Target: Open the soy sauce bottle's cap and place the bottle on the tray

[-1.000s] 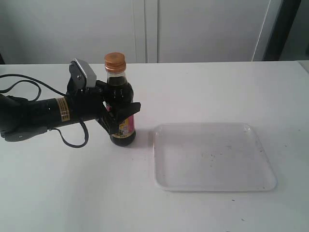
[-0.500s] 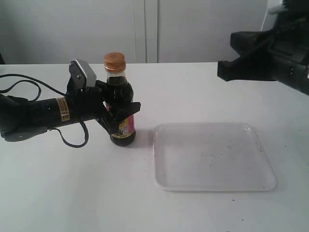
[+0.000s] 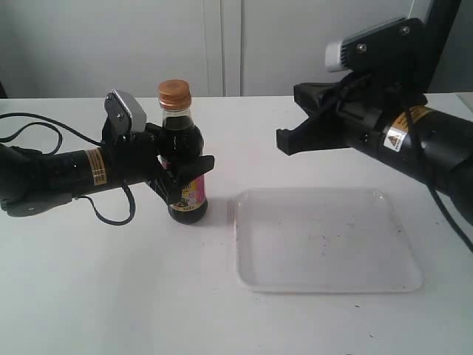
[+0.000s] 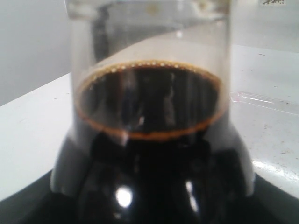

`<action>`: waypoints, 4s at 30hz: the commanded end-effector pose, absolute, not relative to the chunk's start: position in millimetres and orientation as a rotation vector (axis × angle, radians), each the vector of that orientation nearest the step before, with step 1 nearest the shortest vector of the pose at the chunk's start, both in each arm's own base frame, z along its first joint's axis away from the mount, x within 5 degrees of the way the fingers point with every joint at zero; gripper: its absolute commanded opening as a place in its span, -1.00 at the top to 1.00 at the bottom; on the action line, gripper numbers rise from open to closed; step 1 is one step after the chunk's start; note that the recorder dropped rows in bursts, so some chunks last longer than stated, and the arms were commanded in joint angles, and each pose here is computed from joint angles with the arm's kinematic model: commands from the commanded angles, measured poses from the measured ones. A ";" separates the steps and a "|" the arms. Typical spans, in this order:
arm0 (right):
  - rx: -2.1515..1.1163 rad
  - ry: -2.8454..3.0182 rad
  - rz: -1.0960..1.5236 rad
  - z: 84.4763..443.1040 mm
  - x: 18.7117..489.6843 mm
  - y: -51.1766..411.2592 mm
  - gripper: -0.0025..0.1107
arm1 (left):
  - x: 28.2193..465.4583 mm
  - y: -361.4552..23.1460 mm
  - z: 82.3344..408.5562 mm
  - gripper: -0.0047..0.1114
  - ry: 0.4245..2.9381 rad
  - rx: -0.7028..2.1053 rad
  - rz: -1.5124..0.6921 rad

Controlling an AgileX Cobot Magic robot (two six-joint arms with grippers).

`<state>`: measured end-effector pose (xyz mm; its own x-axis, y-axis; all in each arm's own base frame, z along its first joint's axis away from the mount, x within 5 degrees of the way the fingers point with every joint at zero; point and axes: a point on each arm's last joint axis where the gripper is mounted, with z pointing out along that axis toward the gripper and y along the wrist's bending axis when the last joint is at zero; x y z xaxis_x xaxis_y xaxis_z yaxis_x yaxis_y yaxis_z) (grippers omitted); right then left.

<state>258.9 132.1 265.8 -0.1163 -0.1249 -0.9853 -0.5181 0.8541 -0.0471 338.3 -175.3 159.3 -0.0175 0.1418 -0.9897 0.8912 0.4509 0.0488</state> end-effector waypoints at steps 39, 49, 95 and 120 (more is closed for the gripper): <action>-1.010 1.556 -0.217 262.2 282.8 180.6 0.96 | 336.0 -176.4 160.0 0.92 1.490 0.980 -0.778; -1.079 1.533 -0.222 245.9 290.1 213.4 0.96 | 336.0 -176.4 160.0 0.92 1.490 0.980 -0.778; -0.920 1.649 -0.371 249.9 328.2 265.5 0.96 | 335.9 -176.4 160.0 0.92 1.493 0.977 -0.782; -1.026 1.588 -0.331 249.1 311.3 307.7 0.96 | 335.9 -176.4 160.0 0.92 1.495 0.975 -0.784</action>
